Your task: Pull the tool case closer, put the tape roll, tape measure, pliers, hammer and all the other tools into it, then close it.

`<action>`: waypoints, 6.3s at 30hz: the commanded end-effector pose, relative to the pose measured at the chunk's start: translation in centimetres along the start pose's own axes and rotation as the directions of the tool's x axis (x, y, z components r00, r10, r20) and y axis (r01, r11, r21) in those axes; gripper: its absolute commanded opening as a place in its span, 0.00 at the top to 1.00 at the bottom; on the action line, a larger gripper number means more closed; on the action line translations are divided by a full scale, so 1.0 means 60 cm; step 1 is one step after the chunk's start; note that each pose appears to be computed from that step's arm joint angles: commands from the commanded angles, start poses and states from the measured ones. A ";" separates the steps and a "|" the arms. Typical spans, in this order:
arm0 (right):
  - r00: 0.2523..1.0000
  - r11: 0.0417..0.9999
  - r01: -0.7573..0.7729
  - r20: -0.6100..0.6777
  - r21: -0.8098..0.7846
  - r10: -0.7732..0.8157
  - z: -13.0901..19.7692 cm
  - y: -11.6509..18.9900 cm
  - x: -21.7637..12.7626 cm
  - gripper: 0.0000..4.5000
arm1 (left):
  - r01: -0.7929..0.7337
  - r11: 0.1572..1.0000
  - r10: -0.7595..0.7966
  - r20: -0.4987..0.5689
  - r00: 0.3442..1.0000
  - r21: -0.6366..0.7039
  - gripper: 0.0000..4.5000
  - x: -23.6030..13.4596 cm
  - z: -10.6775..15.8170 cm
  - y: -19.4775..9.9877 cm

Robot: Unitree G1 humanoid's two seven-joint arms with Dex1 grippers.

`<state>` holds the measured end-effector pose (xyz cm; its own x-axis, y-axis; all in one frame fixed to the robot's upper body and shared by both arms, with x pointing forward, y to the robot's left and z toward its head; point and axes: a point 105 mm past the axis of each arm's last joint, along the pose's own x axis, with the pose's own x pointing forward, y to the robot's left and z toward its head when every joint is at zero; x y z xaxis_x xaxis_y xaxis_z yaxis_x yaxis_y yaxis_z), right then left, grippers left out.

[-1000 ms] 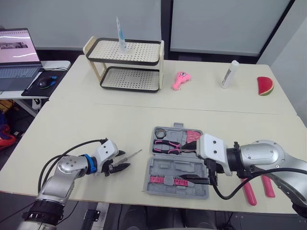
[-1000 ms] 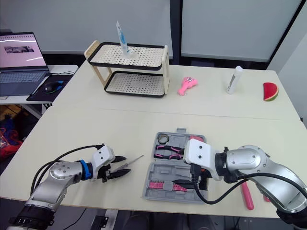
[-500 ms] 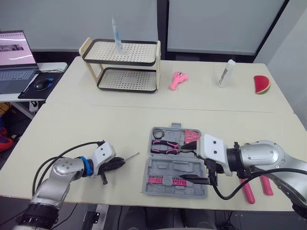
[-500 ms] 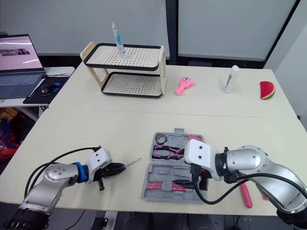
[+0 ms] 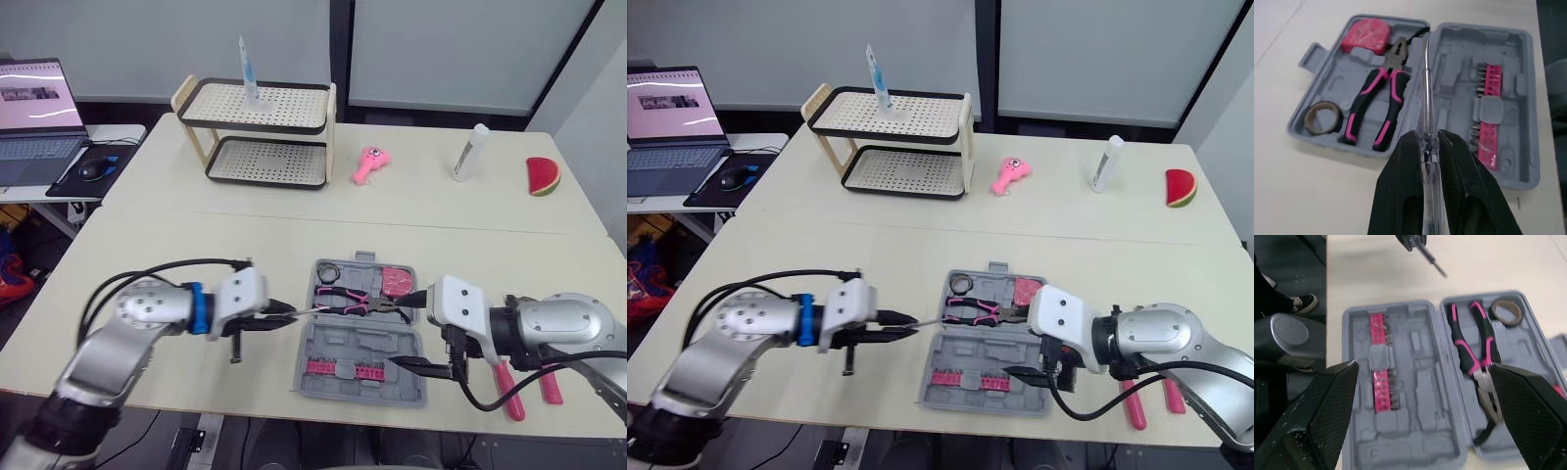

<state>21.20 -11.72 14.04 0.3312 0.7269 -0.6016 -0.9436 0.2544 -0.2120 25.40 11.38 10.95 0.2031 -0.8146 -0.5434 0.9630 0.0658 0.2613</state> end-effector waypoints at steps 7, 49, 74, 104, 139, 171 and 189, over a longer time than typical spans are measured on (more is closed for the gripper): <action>0.999 1.000 0.026 -0.047 0.003 -0.025 -0.013 0.007 -0.011 0.00 | 0.049 0.998 -0.047 -0.081 0.996 0.030 0.96 0.085 0.006 -0.008; 0.999 1.000 0.026 -0.042 0.018 -0.025 -0.011 0.014 -0.004 0.00 | 0.108 0.987 -0.089 -0.155 0.984 0.119 0.88 0.144 0.010 0.003; 0.999 0.999 0.039 -0.001 0.026 -0.039 -0.002 0.014 0.001 0.00 | 0.095 0.993 -0.090 -0.079 0.993 0.063 0.74 0.127 0.011 0.013; 0.999 0.999 0.047 0.001 0.024 -0.047 0.000 0.012 0.000 0.00 | 0.099 0.992 -0.086 -0.152 0.985 0.079 0.99 0.146 -0.046 0.007; 0.706 0.635 0.708 -0.280 0.308 -0.651 -0.259 0.037 -0.262 0.00 | -0.589 0.647 0.624 -0.108 0.774 -0.484 0.65 -0.217 -0.224 -0.029; 0.719 0.630 0.694 -0.291 0.348 -0.631 -0.244 -0.044 -0.224 0.00 | -0.408 0.835 0.469 0.088 0.879 -0.370 0.00 -0.166 -0.089 -0.024; 0.575 0.345 0.807 -0.507 0.479 -0.642 -0.316 -0.130 -0.165 0.00 | 0.025 0.999 -0.009 0.331 0.944 -0.046 0.00 -0.104 0.050 -0.031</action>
<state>25.08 -32.54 6.85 0.7899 -0.0413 -0.6118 -0.0793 0.9824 -0.1688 22.12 15.31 15.57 0.1616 -0.9503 -0.2661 0.9783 0.1189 0.1696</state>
